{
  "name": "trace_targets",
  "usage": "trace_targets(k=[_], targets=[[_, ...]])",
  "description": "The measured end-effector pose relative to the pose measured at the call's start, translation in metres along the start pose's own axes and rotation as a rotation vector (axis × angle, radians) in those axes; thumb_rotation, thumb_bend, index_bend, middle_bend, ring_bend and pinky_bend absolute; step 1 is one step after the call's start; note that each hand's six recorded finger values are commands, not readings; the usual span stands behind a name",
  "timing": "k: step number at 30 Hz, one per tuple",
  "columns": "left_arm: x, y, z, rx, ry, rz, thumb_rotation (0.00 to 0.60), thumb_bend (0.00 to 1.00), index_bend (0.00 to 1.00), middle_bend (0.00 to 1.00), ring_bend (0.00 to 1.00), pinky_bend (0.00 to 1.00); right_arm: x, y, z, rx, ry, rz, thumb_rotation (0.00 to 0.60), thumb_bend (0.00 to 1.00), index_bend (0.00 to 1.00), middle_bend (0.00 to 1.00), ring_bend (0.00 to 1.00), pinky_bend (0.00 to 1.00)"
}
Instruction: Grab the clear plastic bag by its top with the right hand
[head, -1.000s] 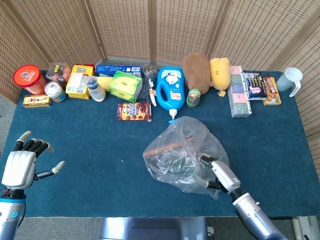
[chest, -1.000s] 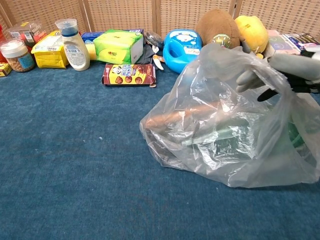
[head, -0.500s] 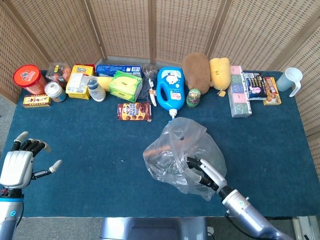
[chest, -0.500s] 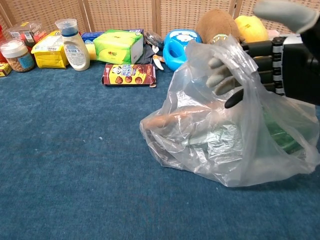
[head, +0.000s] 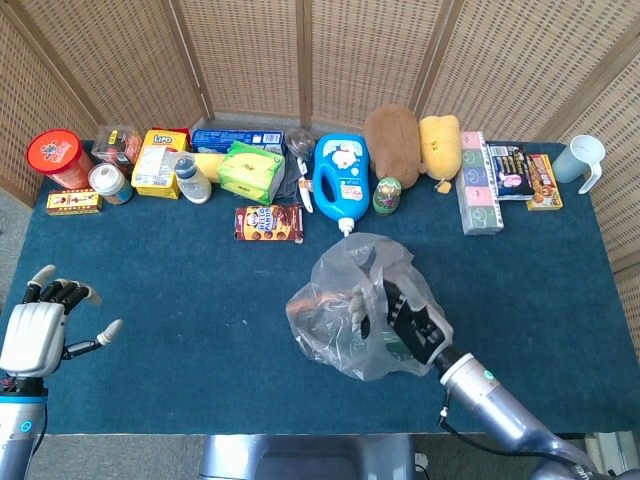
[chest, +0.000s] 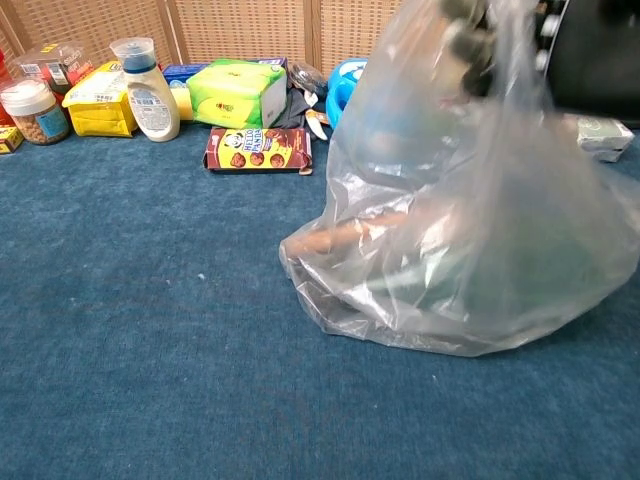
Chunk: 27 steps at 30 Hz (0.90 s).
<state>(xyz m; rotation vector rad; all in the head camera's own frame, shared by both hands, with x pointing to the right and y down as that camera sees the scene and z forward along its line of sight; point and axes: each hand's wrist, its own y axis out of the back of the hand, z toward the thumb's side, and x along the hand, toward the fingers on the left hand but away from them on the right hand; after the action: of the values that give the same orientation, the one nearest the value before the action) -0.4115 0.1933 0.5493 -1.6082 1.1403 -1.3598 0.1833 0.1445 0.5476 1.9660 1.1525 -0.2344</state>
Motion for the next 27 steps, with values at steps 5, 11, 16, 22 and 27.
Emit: trace_targets(k=[5,11,16,22,27], targets=[[-0.001,-0.002,0.0,-0.005,0.004,-0.005,0.021,0.17,0.47,0.43,0.31,0.1,-0.002,0.0,0.025,-0.056,0.037,-0.031,0.133,0.38,0.48,0.62,0.76,0.9],[-0.001,-0.003,0.0,-0.01,0.007,-0.004,0.02,0.17,0.47,0.43,0.31,0.1,0.002,-0.006,0.043,-0.112,0.04,-0.039,0.268,0.41,0.51,0.64,0.81,0.96],[-0.003,-0.005,0.0,-0.015,0.006,-0.011,0.019,0.17,0.47,0.43,0.31,0.1,0.003,-0.014,0.062,-0.157,0.045,-0.025,0.435,0.44,0.56,0.68,0.86,1.0],[-0.005,-0.008,-0.001,-0.022,0.011,-0.016,0.022,0.17,0.47,0.43,0.31,0.1,0.007,-0.022,0.094,-0.222,0.105,-0.017,0.542,0.45,0.6,0.71,0.88,1.0],[-0.009,-0.01,-0.002,-0.025,0.017,-0.02,0.021,0.17,0.47,0.43,0.31,0.1,0.012,-0.023,0.111,-0.276,0.148,-0.014,0.564,0.46,0.62,0.73,0.88,1.0]])
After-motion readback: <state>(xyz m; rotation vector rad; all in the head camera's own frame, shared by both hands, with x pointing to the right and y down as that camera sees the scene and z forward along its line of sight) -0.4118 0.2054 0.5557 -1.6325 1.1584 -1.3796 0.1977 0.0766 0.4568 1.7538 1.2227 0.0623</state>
